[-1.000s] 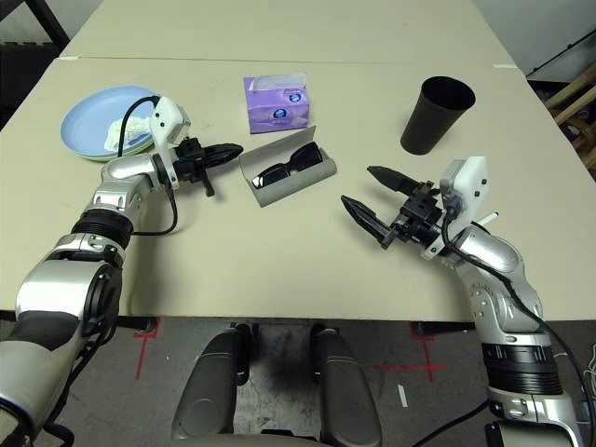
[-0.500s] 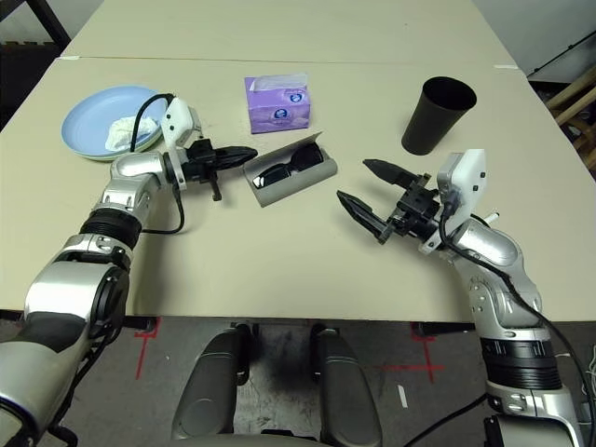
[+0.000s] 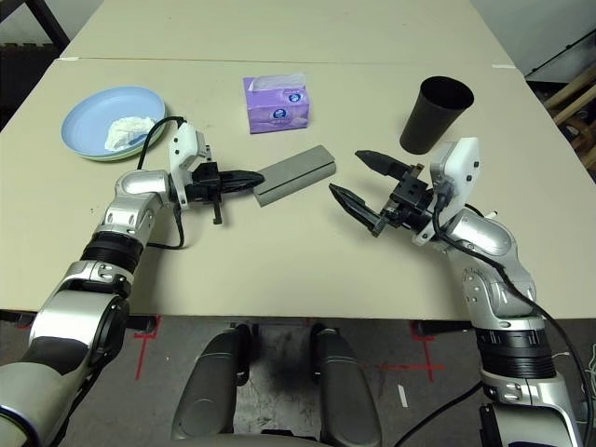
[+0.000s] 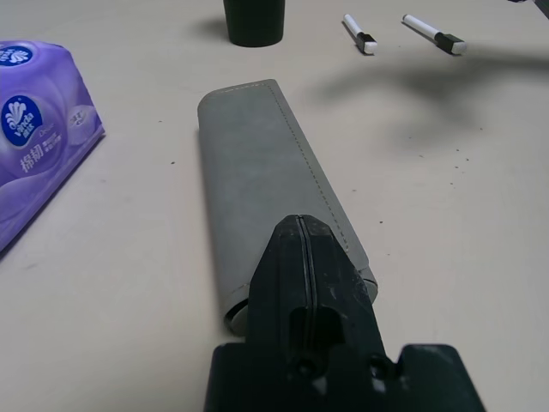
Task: Organize and tidy the items on the table.
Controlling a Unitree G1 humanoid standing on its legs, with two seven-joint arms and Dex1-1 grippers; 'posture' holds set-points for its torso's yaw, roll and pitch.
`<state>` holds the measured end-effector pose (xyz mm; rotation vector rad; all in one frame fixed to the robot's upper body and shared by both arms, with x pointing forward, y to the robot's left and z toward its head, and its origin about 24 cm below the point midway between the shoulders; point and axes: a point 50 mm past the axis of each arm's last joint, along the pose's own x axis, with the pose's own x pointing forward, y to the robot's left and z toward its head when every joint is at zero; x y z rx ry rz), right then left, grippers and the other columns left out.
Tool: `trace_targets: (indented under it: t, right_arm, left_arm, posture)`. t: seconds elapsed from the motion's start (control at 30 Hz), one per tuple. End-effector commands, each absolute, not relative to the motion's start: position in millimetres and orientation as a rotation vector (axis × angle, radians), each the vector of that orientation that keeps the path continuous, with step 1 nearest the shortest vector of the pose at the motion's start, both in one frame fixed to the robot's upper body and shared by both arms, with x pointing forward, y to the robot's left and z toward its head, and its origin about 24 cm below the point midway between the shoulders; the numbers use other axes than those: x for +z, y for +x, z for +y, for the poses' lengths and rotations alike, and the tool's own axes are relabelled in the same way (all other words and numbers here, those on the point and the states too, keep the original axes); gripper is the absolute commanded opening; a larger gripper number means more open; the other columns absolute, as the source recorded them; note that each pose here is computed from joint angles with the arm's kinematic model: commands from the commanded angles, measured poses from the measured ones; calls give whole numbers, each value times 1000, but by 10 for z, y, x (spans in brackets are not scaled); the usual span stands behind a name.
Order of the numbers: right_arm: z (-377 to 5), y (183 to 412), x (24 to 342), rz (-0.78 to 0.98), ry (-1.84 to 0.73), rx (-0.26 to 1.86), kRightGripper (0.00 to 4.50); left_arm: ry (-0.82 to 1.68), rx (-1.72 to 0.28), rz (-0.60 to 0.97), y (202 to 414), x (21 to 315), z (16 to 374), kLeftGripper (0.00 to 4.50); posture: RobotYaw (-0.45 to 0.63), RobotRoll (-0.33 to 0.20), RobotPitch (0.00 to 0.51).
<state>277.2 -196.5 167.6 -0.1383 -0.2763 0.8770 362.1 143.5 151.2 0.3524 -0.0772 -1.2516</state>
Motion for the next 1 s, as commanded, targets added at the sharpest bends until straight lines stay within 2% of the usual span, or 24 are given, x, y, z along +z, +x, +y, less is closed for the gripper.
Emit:
trace_targets:
  t: [0.03, 0.43, 0.7, 0.87, 1.0]
  right_arm:
    - [-1930, 2742, 1727, -292, -151, 899, 4500]
    - [-1936, 2750, 1719, -289, -149, 893, 4500]
    - [-2045, 2733, 1584, -240, -126, 869, 4500]
    - [-2064, 2726, 1523, -223, -120, 864, 4500]
    - [-2039, 2732, 1541, -229, -118, 864, 4500]
  left_arm:
    - [384, -1272, -39, 3599, 1439, 1394, 20]
    - [501, -1281, 34, 3601, 1399, 1405, 20]
    - [284, -1379, -142, 3539, 1684, 1356, 20]
    - [259, -1447, -236, 3443, 1839, 1274, 20]
    - [268, -1500, -245, 3362, 1862, 1197, 20]
  posture:
    - [69, 0, 213]
    - [70, 0, 209]
    - [71, 0, 208]
    - [77, 0, 209]
    - [79, 0, 209]
